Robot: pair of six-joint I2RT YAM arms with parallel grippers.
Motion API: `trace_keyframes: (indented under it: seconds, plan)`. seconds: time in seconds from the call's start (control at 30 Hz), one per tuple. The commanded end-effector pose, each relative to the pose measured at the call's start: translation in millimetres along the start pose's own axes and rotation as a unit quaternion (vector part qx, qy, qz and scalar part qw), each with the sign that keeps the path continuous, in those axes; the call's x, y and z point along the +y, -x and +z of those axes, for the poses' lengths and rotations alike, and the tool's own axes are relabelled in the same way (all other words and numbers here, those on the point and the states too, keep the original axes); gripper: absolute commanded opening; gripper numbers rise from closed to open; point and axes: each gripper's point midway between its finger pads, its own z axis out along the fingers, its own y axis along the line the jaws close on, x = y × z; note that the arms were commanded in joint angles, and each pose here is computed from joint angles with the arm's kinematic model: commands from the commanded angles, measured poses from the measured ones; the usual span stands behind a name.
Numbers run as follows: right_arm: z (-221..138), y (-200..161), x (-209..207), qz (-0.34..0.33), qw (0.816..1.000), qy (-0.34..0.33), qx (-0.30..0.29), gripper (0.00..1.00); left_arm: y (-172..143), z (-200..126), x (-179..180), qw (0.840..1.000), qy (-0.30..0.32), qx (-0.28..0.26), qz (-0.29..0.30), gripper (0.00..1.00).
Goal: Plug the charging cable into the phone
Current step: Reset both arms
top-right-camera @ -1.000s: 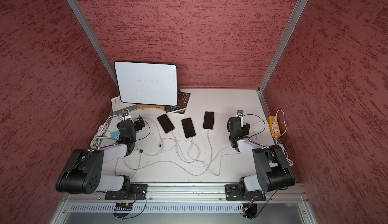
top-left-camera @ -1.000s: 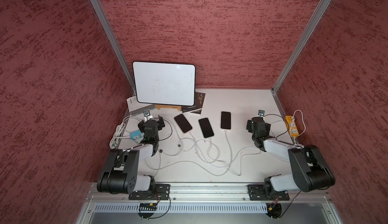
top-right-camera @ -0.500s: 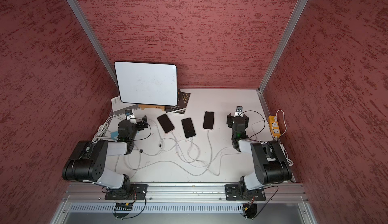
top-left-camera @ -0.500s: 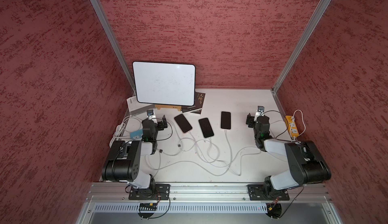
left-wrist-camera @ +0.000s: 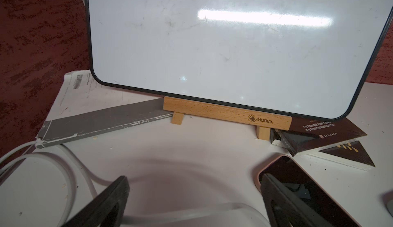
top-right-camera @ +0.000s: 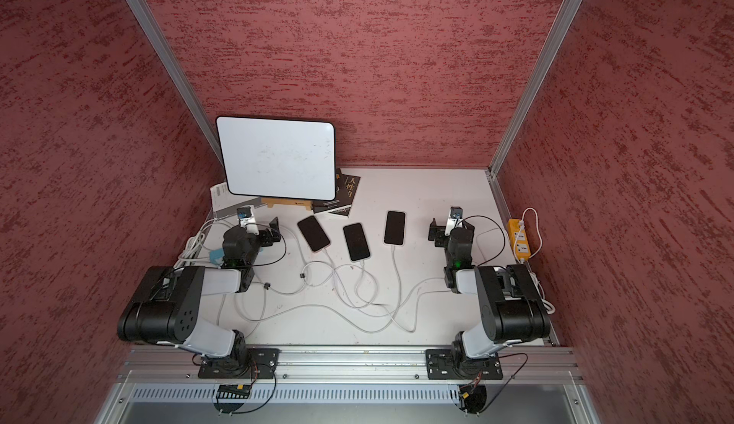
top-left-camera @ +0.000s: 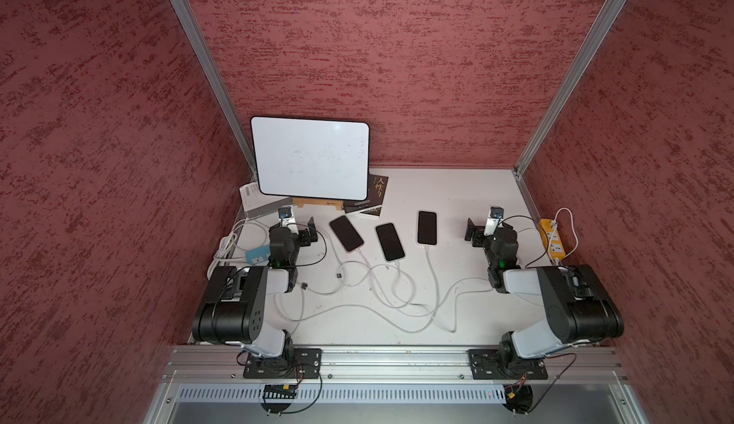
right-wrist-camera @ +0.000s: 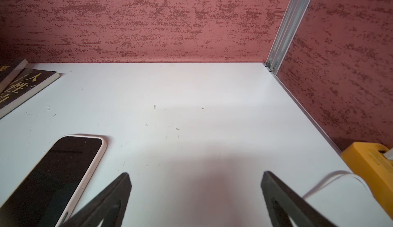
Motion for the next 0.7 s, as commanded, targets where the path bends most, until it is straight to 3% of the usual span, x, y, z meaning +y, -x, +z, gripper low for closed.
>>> trace_keyframes:
  seconds: [0.0, 0.67]
  plan:
    - [1.5, 3.9, 5.4, 0.006, 1.000, 0.019, 0.001, 0.99, 4.5, 0.3, -1.6, 1.000, -0.004, -0.009, 0.005, 1.00]
    - [1.5, 3.8, 6.5, 0.005, 1.000, 0.022, 0.001, 0.99, 4.7, 0.2, -1.2, 1.000, -0.004, -0.009, 0.005, 1.00]
